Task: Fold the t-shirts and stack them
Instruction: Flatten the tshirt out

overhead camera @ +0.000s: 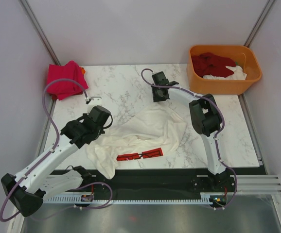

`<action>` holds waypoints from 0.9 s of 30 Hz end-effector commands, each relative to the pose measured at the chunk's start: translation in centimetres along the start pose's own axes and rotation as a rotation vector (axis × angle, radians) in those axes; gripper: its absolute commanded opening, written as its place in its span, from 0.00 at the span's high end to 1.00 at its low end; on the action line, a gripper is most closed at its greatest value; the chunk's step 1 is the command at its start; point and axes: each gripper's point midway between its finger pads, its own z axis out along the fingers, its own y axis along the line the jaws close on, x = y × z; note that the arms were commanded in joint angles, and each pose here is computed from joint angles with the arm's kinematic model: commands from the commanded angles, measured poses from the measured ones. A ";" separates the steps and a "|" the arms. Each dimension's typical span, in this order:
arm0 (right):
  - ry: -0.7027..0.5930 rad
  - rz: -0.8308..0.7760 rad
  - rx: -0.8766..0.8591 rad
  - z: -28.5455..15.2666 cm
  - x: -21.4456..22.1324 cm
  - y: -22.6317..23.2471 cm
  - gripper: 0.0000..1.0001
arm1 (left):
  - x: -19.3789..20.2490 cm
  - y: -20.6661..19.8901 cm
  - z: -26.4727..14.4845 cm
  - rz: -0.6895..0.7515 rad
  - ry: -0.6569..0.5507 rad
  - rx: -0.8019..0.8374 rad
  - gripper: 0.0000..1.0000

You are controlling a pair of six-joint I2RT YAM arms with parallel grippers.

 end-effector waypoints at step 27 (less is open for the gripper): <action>-0.948 0.102 -0.397 -53.7 -8.7 -1.5 1.00 | -22.3 8.7 -26.6 -0.130 -0.797 0.347 0.98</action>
